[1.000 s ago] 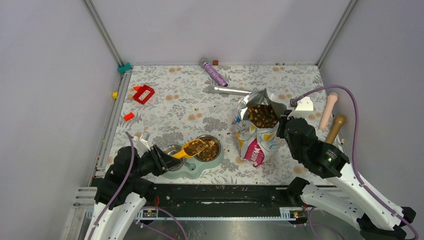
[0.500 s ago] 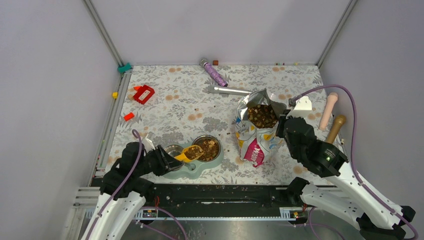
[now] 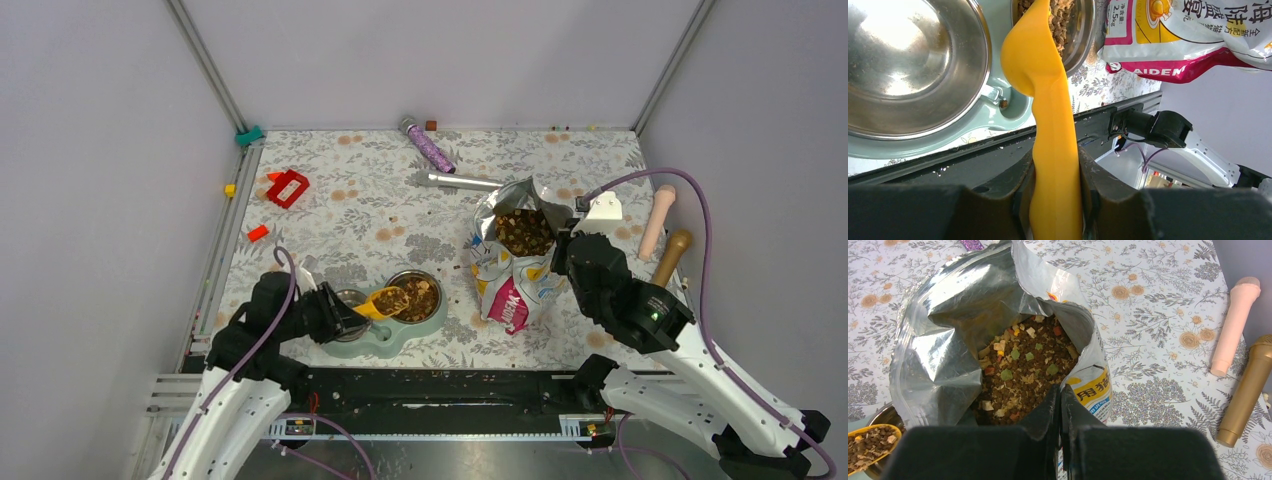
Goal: Serve the pet food
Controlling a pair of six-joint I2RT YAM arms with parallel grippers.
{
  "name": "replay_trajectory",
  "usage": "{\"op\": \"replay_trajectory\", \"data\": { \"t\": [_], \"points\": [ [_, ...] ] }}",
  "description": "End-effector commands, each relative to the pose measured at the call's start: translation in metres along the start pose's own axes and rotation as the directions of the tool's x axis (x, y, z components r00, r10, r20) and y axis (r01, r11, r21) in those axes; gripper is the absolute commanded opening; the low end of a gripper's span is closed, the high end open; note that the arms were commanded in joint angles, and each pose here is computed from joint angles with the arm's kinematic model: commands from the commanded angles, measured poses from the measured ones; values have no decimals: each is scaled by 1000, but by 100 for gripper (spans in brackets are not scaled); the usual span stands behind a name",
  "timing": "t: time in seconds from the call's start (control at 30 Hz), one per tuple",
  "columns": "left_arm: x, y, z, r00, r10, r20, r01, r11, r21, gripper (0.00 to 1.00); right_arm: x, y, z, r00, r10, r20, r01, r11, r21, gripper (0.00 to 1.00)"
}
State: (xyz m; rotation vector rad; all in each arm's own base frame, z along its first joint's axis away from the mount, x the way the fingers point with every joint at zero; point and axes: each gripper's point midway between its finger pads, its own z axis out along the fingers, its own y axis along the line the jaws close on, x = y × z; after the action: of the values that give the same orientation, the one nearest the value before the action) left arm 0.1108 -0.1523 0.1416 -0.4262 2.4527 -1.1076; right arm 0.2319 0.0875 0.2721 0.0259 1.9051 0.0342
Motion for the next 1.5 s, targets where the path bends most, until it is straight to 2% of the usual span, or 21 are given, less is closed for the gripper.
{"op": "replay_trajectory", "data": {
  "t": [0.0,0.47,0.67,1.47],
  "points": [
    [-3,-1,-1,999,28,-24,-29,999,-33,0,-19,1,0,998,39,51,-40,999,11,0],
    [-20,-21,0,995,79,-65,-83,995,-61,0,-19,2,-2,998,47,52,-46,999,-4,0],
    [-22,-18,0,990,89,-112,-103,987,-124,0,-19,2,-2,998,48,51,-48,999,-8,0],
    [-34,-54,25,945,262,-197,-303,926,-225,0,-21,-1,-7,996,65,67,-64,998,-17,0]
  ]
}}
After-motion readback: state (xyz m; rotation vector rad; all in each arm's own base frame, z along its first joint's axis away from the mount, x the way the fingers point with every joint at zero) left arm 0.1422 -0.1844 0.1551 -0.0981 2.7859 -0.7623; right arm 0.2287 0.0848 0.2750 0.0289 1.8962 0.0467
